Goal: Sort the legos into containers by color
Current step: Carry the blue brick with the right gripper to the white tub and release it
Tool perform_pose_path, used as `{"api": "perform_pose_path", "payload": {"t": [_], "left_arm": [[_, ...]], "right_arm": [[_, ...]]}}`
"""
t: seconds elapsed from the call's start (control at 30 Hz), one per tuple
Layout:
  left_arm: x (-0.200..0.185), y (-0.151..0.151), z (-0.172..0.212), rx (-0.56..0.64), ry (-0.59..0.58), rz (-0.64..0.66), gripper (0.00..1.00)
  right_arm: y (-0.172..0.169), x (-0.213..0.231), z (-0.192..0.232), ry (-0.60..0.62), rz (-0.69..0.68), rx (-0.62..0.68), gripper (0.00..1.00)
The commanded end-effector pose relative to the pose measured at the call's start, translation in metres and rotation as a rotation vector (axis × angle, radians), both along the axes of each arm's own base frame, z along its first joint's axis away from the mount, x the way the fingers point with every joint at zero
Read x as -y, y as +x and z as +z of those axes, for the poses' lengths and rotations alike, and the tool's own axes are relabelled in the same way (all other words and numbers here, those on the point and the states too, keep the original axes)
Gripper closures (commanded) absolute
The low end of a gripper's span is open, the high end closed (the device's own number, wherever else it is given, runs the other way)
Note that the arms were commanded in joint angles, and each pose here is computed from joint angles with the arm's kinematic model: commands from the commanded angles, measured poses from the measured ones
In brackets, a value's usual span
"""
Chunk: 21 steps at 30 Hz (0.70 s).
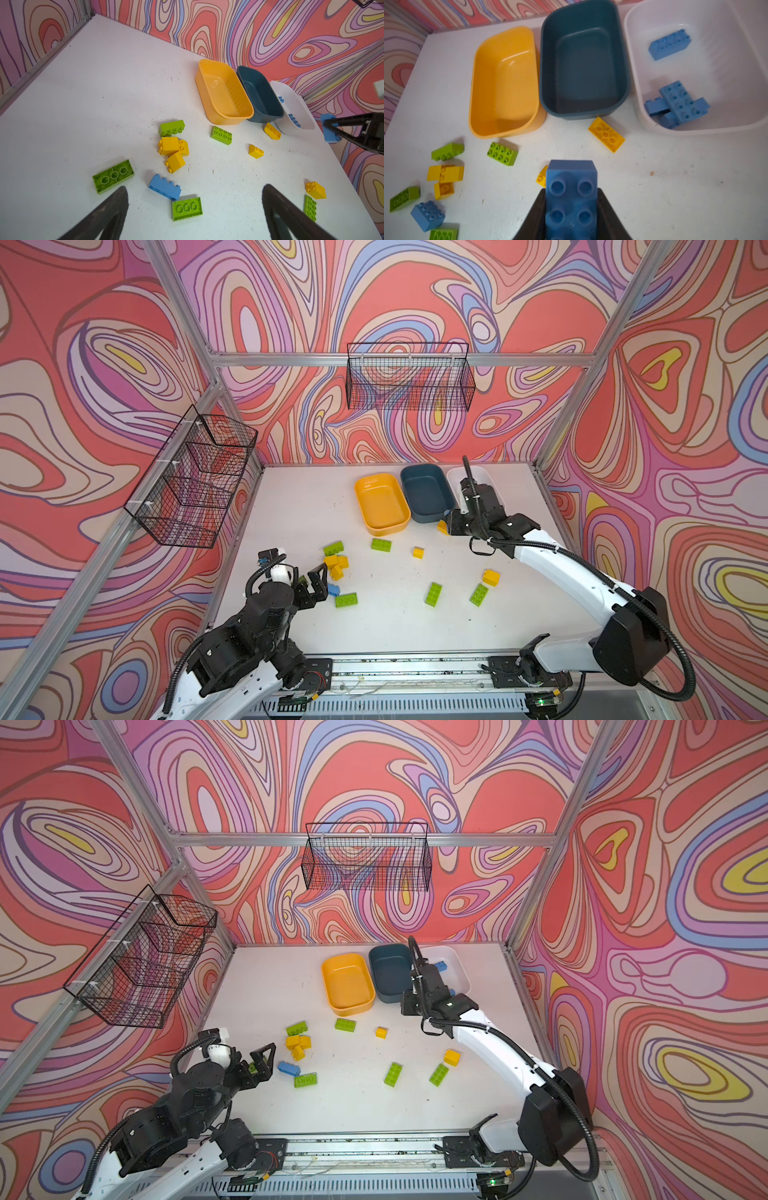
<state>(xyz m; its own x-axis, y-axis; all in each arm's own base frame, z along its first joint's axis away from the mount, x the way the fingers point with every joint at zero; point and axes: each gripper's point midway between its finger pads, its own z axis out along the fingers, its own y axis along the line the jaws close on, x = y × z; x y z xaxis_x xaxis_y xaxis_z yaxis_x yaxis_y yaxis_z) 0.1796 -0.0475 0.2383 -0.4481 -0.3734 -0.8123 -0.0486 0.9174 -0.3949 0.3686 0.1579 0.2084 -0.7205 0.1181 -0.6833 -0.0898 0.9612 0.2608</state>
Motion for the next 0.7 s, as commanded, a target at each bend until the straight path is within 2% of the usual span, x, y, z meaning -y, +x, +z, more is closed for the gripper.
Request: {"api": "perform_pose_path", "payload": {"t": [0.0, 0.2, 0.3, 0.53, 0.67], "left_arm": [[-0.017, -0.002, -0.006, -0.028, 0.059, 0.077, 0.0], [-0.031, 0.002, -0.01, -0.066, 0.082, 0.195, 0.0], [-0.028, 0.006, -0.009, -0.072, 0.114, 0.189, 0.0], [-0.022, 0.013, -0.019, -0.112, 0.174, 0.179, 0.0], [-0.025, 0.013, -0.027, -0.142, 0.192, 0.205, 0.0]], "right_arm": [[0.014, 0.022, 0.023, 0.059, -0.026, 0.019, 0.75], [0.06, 0.067, 0.032, 0.146, -0.11, 0.033, 0.76], [0.084, 0.083, 0.023, 0.158, -0.144, 0.027, 0.76], [0.14, 0.099, -0.024, 0.165, -0.195, -0.016, 0.77], [0.159, 0.107, -0.047, 0.186, -0.223, -0.03, 0.76]]}}
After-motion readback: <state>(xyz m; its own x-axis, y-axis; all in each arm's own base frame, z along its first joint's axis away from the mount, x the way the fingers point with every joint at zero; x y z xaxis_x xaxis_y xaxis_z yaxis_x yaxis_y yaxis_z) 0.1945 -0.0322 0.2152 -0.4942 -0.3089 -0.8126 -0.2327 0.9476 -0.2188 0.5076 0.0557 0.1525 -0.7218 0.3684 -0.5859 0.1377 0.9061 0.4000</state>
